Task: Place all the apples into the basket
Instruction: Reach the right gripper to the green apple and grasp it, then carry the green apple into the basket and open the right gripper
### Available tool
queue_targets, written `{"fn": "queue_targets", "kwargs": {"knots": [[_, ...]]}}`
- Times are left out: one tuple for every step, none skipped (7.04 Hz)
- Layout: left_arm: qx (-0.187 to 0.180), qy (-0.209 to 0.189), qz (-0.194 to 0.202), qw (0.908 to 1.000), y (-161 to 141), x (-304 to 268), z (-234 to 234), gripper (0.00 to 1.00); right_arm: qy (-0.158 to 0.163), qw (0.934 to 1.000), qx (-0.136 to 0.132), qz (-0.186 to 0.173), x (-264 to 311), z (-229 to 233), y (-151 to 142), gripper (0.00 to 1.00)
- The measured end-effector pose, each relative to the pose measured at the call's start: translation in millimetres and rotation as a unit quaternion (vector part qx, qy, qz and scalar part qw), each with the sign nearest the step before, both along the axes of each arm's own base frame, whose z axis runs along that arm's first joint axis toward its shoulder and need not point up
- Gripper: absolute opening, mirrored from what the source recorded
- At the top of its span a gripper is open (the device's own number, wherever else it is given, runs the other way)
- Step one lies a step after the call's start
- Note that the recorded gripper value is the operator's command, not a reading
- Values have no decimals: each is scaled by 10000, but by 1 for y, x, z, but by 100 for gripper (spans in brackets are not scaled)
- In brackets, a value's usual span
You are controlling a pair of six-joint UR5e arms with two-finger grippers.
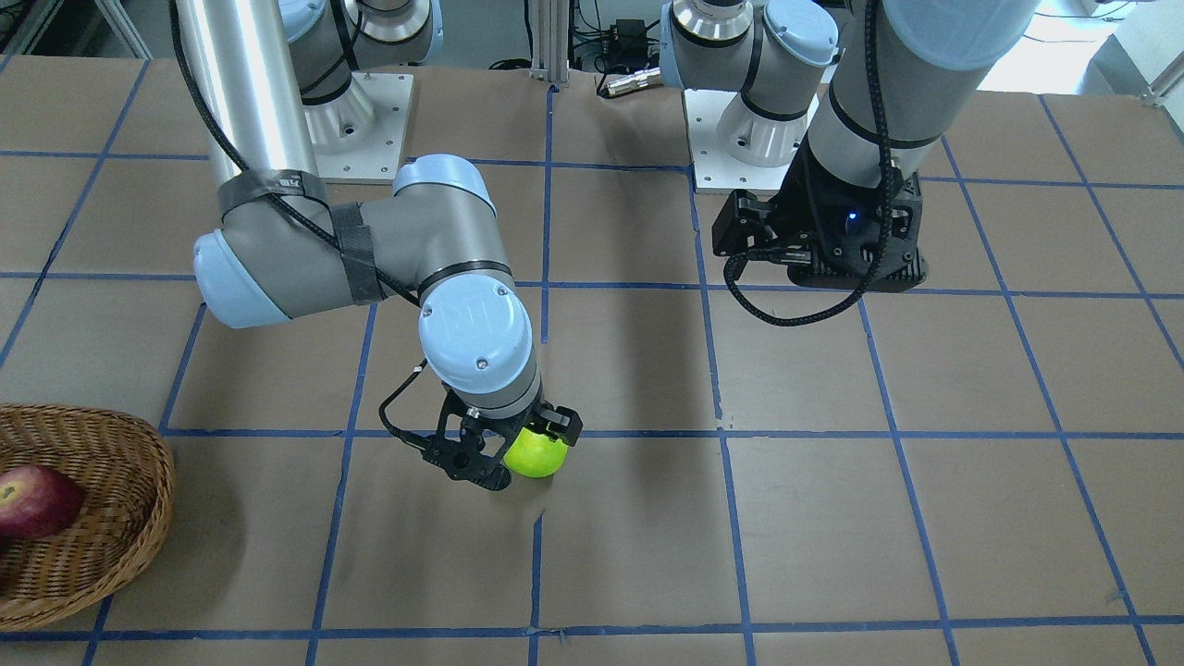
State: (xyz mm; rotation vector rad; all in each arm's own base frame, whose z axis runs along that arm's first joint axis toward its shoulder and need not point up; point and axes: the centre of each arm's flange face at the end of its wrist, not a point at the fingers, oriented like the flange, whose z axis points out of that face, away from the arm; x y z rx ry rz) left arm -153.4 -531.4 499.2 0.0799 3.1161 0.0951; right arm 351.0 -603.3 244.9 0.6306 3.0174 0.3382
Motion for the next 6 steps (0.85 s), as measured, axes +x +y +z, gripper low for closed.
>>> {"fn": "queue_targets", "kwargs": {"knots": [[-111,-2,-15,9999,5,1,9,100,-37,10000,-10,10,2,-8,-3,100],[-191,-1,-17,9998,8,1,13,100,-70,9999,-83,8,4,-18,-8,100],[-223,1,-14,9998,9,2,13,100,-89,9999,-122,11,6,-29,-11,100],[-188,4,11,9998,10,3,8,100,-99,9999,-84,21,7,-41,-13,71],[-131,3,47,9999,11,3,1,100,-116,9999,-8,12,8,-54,-13,12],[-78,1,63,10000,11,4,-6,100,-139,9999,27,-6,8,-59,-14,0]]}}
